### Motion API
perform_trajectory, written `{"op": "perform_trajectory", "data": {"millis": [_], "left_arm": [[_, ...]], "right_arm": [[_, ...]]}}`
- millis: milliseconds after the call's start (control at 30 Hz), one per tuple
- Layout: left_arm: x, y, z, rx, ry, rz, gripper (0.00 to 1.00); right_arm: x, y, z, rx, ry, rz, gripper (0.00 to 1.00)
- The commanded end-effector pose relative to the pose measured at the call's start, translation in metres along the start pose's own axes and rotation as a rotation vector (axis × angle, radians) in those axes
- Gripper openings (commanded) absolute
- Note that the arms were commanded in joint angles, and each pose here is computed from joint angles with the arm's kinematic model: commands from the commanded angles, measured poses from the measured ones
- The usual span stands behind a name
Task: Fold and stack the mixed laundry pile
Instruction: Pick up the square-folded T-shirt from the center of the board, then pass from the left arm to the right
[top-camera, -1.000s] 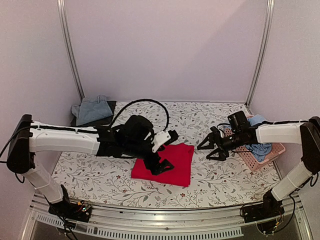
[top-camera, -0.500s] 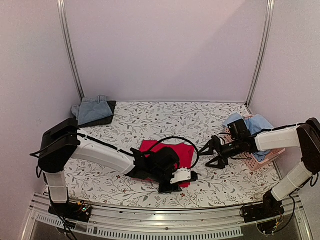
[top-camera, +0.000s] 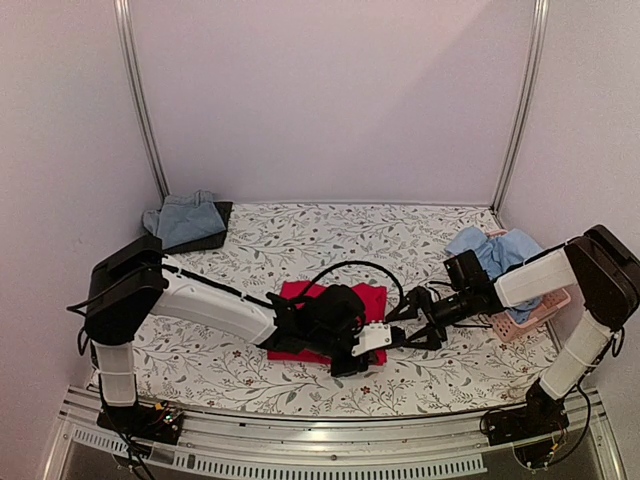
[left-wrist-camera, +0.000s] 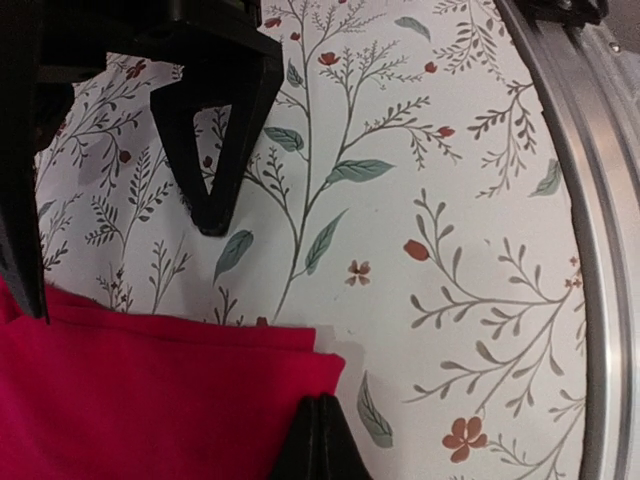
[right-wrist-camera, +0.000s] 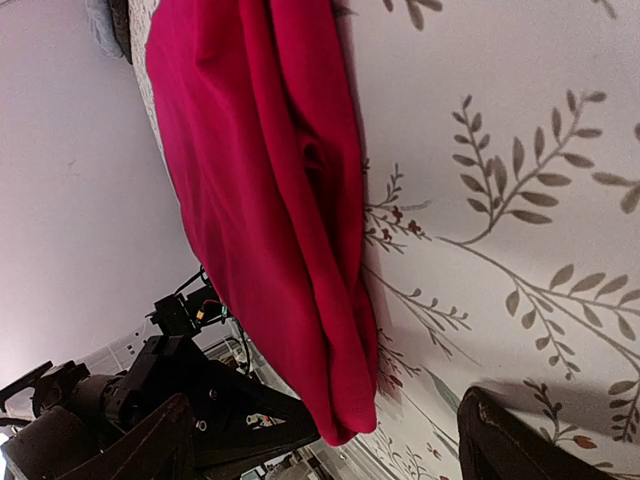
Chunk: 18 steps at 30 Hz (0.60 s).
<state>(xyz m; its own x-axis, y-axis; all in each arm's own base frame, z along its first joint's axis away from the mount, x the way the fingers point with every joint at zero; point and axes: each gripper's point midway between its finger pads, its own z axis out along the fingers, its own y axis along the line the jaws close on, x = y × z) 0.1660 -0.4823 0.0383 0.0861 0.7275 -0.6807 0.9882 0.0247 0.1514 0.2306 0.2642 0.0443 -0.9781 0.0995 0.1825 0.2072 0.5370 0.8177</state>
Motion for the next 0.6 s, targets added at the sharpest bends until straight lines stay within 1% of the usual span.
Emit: {"op": "perform_trajectory", "data": {"millis": [0, 133, 300, 433, 567], "left_arm": [[-0.044, 0.020, -0.026, -0.024, -0.149, -0.036, 0.00], [-0.045, 0.025, -0.032, -0.030, -0.165, -0.054, 0.00], [-0.051, 0.028, -0.037, -0.030, -0.192, -0.070, 0.00], [-0.054, 0.028, -0.041, -0.027, -0.203, -0.068, 0.00], [-0.055, 0.025, -0.046, -0.018, -0.218, -0.071, 0.00]], "right_arm": [[0.005, -0.010, 0.012, 0.000, 0.042, 0.054, 0.91], [0.006, -0.003, 0.018, -0.023, 0.063, 0.041, 0.92], [0.009, -0.004, 0.031, -0.068, 0.099, 0.096, 0.91], [0.000, 0.002, 0.041, -0.110, 0.087, 0.149, 0.87], [-0.017, 0.006, 0.051, -0.126, 0.059, 0.190, 0.77]]}}
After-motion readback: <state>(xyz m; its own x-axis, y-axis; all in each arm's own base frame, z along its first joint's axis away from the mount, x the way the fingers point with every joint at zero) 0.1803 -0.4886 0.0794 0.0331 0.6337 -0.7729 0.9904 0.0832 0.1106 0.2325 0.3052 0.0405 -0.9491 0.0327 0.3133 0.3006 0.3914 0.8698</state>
